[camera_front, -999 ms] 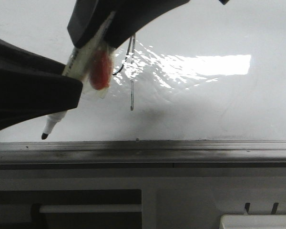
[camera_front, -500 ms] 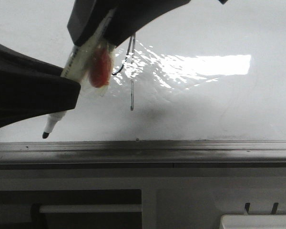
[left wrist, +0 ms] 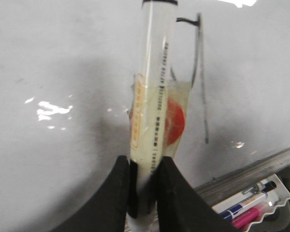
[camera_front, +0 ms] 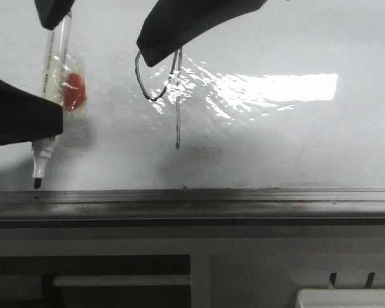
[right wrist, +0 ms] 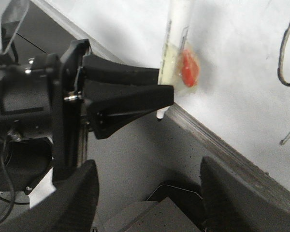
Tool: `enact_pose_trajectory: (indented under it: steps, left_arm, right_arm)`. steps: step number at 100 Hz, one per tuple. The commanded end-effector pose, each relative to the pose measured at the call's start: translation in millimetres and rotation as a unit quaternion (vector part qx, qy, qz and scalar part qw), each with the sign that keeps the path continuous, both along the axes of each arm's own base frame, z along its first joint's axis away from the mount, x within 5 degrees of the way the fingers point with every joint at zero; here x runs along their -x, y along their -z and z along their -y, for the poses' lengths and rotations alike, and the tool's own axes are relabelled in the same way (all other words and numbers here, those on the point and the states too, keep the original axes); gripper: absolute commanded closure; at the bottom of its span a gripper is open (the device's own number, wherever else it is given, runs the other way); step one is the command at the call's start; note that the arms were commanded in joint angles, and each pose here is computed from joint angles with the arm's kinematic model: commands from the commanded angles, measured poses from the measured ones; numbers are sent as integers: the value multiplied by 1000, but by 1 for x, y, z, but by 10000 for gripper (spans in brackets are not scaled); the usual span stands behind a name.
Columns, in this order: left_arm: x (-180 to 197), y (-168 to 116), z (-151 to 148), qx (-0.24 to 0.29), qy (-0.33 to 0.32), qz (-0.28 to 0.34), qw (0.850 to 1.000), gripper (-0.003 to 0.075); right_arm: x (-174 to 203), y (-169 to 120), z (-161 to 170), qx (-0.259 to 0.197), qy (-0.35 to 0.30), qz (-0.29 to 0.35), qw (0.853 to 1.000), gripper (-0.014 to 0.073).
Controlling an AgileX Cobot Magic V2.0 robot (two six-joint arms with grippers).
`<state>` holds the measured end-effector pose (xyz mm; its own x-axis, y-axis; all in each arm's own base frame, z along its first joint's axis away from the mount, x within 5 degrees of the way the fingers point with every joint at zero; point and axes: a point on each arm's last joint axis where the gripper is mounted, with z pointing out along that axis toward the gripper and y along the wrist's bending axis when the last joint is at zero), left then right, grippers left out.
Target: Write number 9 on whiteboard
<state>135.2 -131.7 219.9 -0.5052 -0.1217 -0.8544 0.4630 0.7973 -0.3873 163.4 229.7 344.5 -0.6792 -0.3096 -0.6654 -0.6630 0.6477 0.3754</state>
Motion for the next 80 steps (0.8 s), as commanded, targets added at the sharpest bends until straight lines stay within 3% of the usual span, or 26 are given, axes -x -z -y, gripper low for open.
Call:
enact_pose_trajectory:
  steps: [1,24,70,80]
  left_arm:
    - [-11,-13,7,22,-18,1,1000,741]
    - [-24,-14,15,40,-47,-24,998,741]
    - [-28,-13,15,36,-60,-2,998,739]
    - [-28,-13,15,37,-60,-3,998,680]
  right_arm:
    - [1,-22,0,-49,5,30,998,204]
    - [3,-21,0,-52,4,14,999,204]
    - [5,-19,1,-42,-1,3,999,204]
    - [5,-19,1,-42,-1,3,999,204]
